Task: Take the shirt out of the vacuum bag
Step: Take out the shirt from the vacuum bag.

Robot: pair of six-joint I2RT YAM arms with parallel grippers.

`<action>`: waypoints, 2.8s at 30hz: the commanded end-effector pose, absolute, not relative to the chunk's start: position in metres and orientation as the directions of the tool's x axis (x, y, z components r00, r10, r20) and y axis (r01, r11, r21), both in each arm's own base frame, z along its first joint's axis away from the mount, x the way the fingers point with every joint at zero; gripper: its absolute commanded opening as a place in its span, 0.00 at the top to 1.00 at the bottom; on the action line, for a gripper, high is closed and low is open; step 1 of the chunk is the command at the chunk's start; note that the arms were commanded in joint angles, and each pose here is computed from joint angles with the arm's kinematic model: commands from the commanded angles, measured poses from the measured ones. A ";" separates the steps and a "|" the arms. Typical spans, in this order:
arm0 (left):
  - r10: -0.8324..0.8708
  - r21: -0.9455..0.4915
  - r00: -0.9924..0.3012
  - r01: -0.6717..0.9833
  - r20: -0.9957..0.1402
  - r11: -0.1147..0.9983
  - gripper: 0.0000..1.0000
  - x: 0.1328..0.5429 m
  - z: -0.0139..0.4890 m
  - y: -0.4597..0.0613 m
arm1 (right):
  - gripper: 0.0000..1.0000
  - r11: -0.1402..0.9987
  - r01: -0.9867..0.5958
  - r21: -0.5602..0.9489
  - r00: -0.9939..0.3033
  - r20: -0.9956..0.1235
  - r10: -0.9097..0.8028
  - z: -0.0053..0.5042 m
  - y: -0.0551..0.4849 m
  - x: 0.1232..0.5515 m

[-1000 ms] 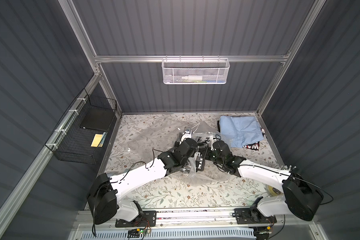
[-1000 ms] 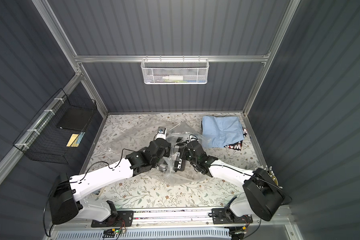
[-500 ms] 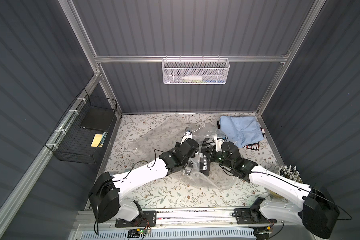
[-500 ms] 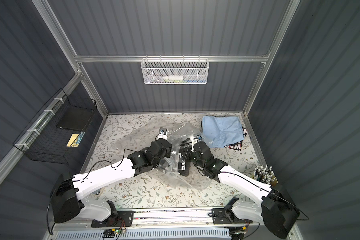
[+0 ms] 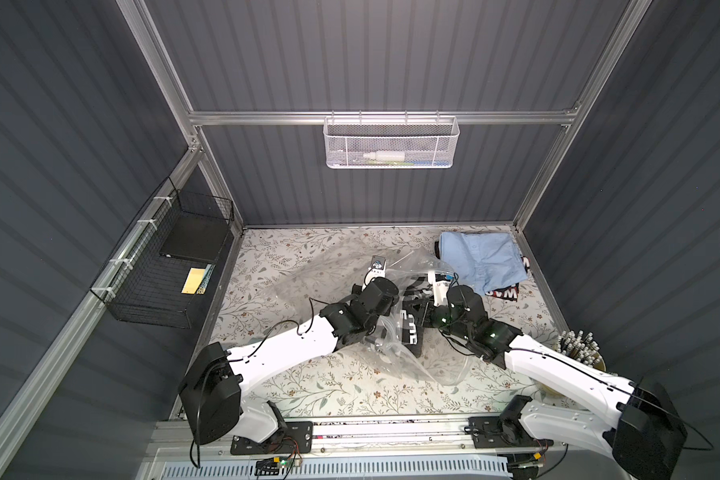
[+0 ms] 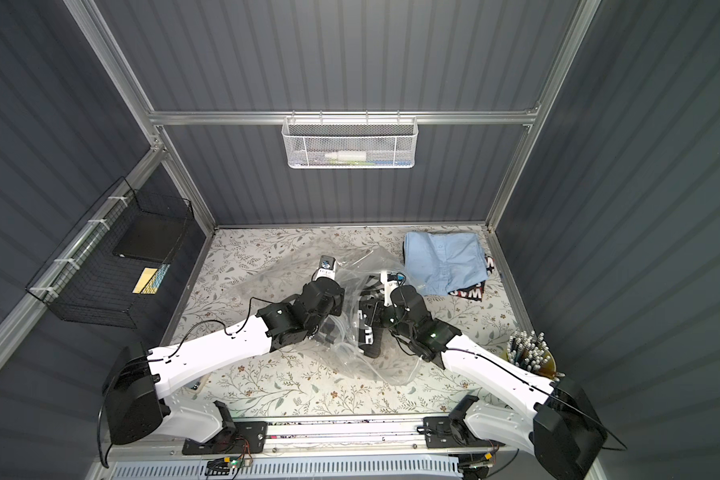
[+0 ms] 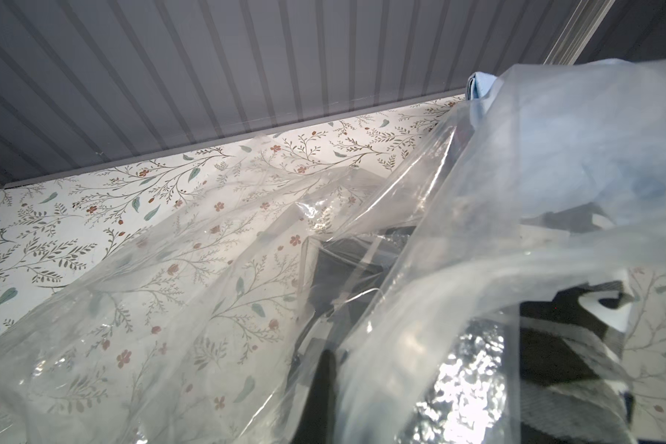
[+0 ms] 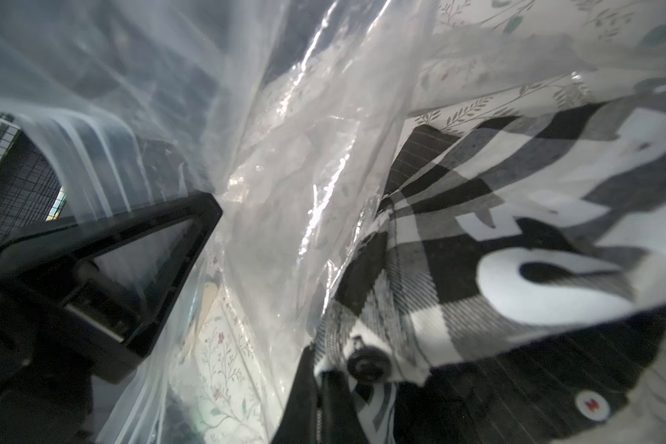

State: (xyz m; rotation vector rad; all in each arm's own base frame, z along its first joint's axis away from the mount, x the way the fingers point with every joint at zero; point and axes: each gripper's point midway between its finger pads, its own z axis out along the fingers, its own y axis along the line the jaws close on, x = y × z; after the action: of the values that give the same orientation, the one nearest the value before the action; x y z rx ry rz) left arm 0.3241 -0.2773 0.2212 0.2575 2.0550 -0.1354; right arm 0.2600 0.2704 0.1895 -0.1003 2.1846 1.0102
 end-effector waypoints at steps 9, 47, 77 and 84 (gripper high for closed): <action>0.126 0.013 -0.477 0.233 -0.870 0.972 1.00 0.330 0.217 -0.282 | 1.00 0.635 -0.437 0.637 -0.767 -0.633 0.107 0.166 0.299 0.234; 0.161 0.043 -0.523 0.231 -0.837 0.972 1.00 0.328 0.182 -0.281 | 1.00 0.546 -0.620 0.563 -0.588 -0.795 0.152 0.271 0.282 0.210; 0.186 0.110 -0.557 0.167 -0.810 0.980 1.00 0.363 0.151 -0.275 | 1.00 0.413 -0.752 0.514 -0.368 -0.847 0.383 0.434 0.259 0.228; 0.186 0.113 -0.560 0.163 -0.807 0.980 1.00 0.364 0.148 -0.273 | 1.00 0.265 -0.787 0.557 -0.442 -0.809 0.388 0.447 0.273 0.224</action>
State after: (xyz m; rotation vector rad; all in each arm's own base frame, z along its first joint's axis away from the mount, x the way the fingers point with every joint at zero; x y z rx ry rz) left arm 0.3594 -0.2750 0.1528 0.2486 2.1643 0.0026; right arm 0.2438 0.2677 0.3906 -0.3168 1.6850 1.2675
